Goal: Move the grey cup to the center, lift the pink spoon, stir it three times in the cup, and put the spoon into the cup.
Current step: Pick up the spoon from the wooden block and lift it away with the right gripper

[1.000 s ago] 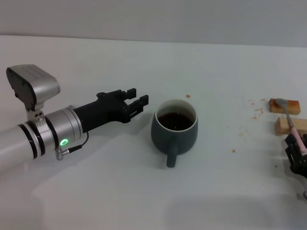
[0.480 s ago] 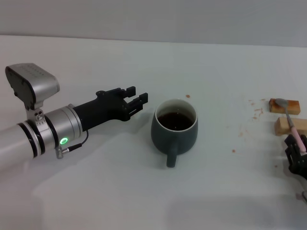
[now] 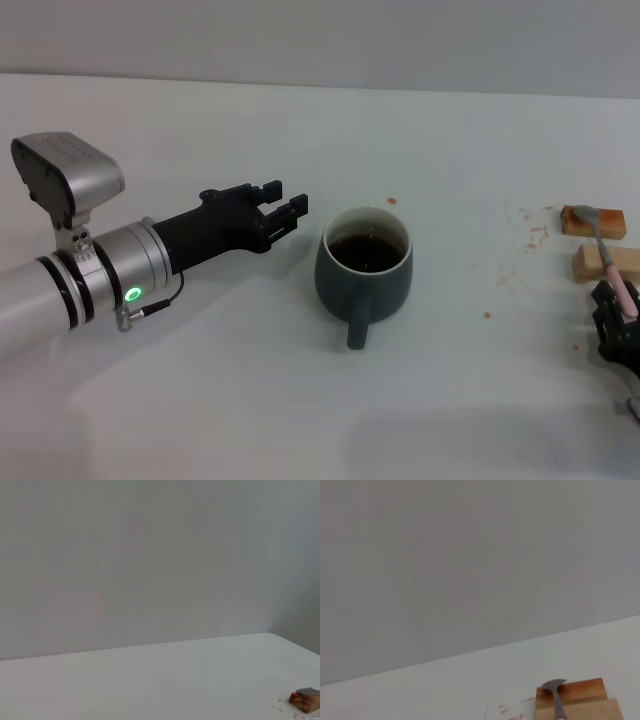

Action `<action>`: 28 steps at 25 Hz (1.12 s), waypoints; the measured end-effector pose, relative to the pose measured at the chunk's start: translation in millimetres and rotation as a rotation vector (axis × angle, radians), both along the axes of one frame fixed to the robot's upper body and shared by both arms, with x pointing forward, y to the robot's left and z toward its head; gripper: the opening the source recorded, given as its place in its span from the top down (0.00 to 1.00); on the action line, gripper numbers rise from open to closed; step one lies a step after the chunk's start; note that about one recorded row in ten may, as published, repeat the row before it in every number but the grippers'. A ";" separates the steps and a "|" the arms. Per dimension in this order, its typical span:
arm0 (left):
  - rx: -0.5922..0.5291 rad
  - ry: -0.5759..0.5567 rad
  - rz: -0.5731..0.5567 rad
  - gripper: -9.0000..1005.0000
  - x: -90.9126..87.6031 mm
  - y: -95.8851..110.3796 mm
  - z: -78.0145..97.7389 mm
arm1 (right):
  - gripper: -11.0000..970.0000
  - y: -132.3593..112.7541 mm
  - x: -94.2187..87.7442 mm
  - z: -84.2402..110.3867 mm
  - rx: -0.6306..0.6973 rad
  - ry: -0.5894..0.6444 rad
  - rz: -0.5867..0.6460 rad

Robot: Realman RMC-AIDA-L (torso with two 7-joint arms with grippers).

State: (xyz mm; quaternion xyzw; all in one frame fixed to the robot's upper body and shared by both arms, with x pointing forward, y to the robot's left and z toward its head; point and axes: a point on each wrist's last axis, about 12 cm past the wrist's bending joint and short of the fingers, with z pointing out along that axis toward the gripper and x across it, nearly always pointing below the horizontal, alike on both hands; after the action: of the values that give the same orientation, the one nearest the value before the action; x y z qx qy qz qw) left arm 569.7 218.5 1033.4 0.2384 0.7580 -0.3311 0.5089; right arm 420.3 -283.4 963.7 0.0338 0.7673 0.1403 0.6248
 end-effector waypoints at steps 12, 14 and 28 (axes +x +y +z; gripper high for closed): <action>0.003 0.000 0.001 0.57 0.1 0.1 -0.3 | 0.76 -0.2 -0.1 0.0 0.000 0.000 -0.001; 0.003 0.000 0.000 0.57 -0.3 -0.7 -0.6 | 0.77 -0.4 0.0 0.0 -0.001 0.000 -0.001; 0.004 0.003 0.001 0.57 -0.6 -1.6 -1.4 | 0.84 -0.5 0.1 0.2 -0.001 -0.002 -0.001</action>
State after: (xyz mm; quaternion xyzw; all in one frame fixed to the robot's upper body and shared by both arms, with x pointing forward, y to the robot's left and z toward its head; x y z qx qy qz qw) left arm 569.1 216.9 1032.0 0.2386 0.7595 -0.3293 0.5076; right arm 420.3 -283.9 963.9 0.0338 0.7669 0.1394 0.6256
